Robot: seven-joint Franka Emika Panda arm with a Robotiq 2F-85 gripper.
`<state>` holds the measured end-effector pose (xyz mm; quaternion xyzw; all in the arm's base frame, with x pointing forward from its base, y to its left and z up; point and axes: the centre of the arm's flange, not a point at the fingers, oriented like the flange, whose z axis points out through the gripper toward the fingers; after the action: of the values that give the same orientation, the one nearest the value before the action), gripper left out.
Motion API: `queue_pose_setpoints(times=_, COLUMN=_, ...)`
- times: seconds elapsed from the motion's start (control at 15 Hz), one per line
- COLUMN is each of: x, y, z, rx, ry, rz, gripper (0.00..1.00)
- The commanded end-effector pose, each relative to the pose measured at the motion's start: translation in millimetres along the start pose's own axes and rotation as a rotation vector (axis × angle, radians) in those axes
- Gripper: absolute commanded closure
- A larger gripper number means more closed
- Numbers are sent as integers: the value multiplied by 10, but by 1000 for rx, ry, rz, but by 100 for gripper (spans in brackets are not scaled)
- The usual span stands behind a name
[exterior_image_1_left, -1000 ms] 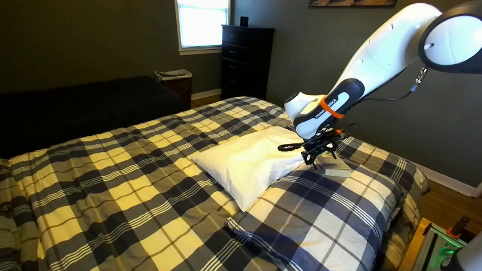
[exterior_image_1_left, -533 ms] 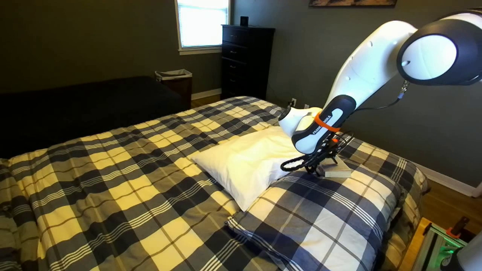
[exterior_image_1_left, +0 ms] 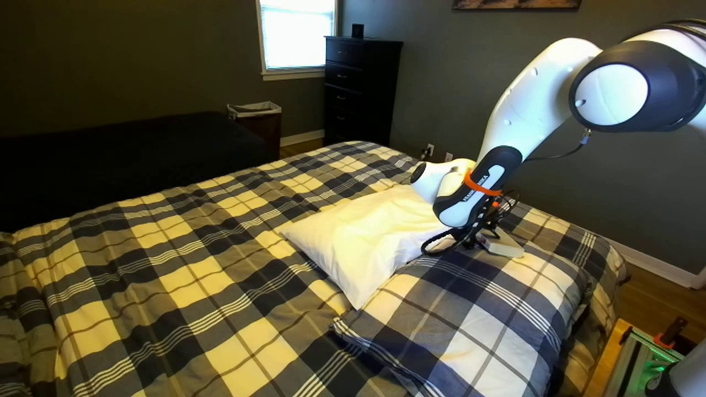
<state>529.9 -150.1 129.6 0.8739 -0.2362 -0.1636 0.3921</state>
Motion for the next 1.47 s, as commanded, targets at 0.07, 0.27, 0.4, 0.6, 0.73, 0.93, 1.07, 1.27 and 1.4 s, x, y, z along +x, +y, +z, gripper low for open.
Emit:
queue_pose_setpoints(times=0.07, x=170, y=296, z=179, rx=-66, ry=6, rz=98, gripper=88)
queue_pose_setpoints(times=0.27, x=340, y=632, z=299, rx=-80, ry=8, rz=201, gripper=92)
queue_pose_setpoints(times=0.4, x=473, y=881, z=412, rx=-90, ry=-1, rz=268, gripper=92)
queue_pose_setpoints(times=0.6, x=698, y=1269, z=612, rx=-92, ry=-27, rz=359, gripper=92)
queue_pose_setpoints(times=0.73, x=827, y=1519, z=743, rx=-82, ry=-68, rz=400, gripper=92)
queue_pose_setpoints(times=0.93, x=1046, y=1892, z=971, rx=-70, ry=-138, rz=470, gripper=92)
queue_pose_setpoints(times=1.07, x=1040, y=1942, z=1012, rx=-7, ry=-227, rz=381, gripper=92)
queue_pose_setpoints(times=1.27, x=918, y=1993, z=1047, rx=-7, ry=-192, rz=401, gripper=67)
queue_pose_setpoints(times=1.4, x=924, y=1949, z=1034, rx=1, ry=-198, rz=390, gripper=67)
